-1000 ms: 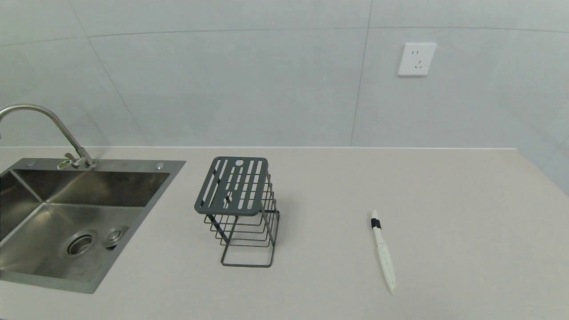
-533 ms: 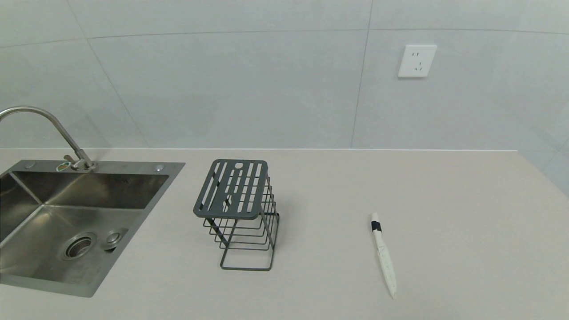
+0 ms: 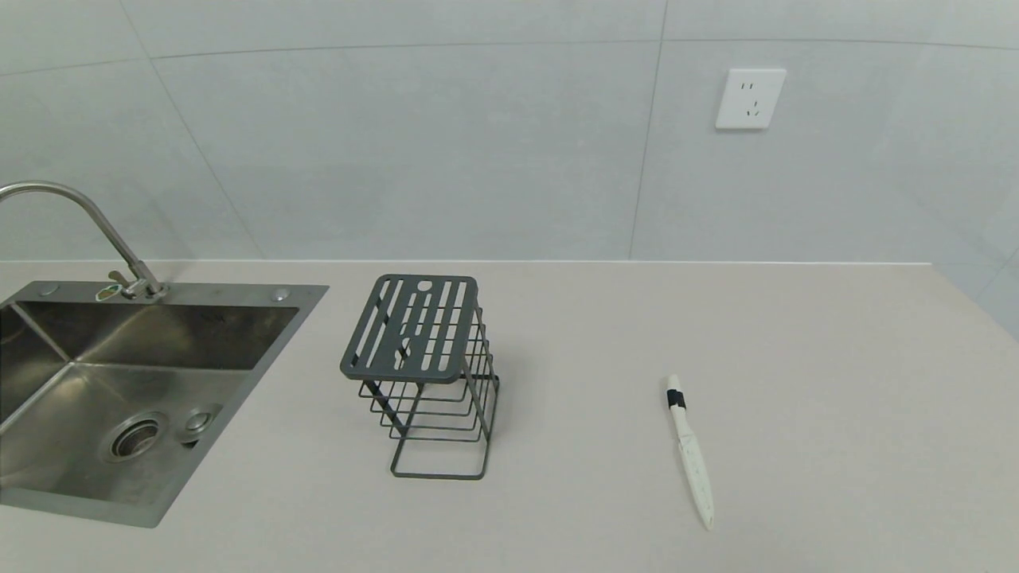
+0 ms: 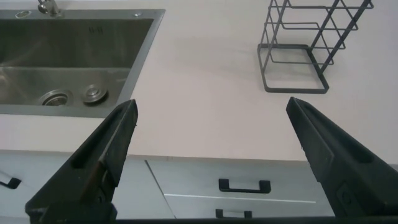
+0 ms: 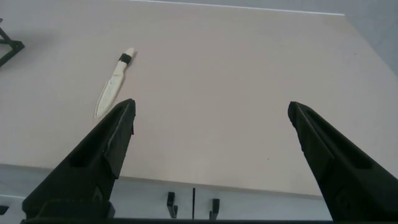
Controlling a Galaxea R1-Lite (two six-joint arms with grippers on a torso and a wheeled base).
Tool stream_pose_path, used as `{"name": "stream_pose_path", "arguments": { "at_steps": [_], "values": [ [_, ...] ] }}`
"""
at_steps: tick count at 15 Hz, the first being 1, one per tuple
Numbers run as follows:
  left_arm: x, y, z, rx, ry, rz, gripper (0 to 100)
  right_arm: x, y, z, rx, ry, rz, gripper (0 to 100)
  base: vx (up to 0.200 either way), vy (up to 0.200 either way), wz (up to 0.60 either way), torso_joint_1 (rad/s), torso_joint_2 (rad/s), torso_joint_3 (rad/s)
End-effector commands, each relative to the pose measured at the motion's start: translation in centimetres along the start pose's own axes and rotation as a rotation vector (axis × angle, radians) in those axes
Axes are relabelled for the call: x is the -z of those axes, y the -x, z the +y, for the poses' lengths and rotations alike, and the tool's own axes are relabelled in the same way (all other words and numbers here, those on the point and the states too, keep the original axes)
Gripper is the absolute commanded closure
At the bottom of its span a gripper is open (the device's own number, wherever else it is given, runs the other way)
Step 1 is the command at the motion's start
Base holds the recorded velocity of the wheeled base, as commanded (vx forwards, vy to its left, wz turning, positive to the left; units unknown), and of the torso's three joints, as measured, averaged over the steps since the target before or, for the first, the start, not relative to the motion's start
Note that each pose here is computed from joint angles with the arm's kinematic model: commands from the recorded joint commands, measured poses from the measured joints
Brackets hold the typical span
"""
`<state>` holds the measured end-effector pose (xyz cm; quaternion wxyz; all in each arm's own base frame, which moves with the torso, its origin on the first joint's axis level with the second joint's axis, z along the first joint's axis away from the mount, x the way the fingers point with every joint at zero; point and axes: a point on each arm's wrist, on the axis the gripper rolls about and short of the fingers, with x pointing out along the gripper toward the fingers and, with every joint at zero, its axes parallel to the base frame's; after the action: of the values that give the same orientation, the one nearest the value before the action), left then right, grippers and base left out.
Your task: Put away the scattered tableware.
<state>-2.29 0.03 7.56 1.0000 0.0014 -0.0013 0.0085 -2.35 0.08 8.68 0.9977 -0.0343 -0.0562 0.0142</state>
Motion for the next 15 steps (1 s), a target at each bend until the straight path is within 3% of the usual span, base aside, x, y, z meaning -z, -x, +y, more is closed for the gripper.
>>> {"name": "stream_pose_path", "arguments": {
  "at_steps": [1,3,7,11,15],
  "values": [
    [0.0,0.0,0.0,0.000,0.001,0.001,0,-0.4,0.0,0.0,-0.022,0.015,-0.037,0,0.000,0.000,0.00,0.000,0.00,0.000],
    [0.0,0.0,0.0,0.000,0.003,-0.001,0,-0.2,0.0,0.3,-0.131,0.014,-0.021,0,0.000,0.000,0.00,0.000,0.00,0.000],
    [0.0,0.0,0.0,0.000,0.003,-0.001,0,0.2,-1.1,0.6,-0.338,-0.023,0.178,0,0.000,0.000,0.00,0.000,0.00,0.000],
    [0.0,0.0,0.0,0.000,0.004,-0.001,0,-2.6,-3.2,0.5,-0.460,-0.037,0.270,0,0.000,0.000,0.00,0.000,0.00,0.000],
    [0.0,0.0,0.0,0.000,0.004,0.001,0,-3.8,-5.5,0.9,-0.566,-0.042,0.384,0,0.000,0.000,0.00,0.000,0.00,0.000]
  ]
}}
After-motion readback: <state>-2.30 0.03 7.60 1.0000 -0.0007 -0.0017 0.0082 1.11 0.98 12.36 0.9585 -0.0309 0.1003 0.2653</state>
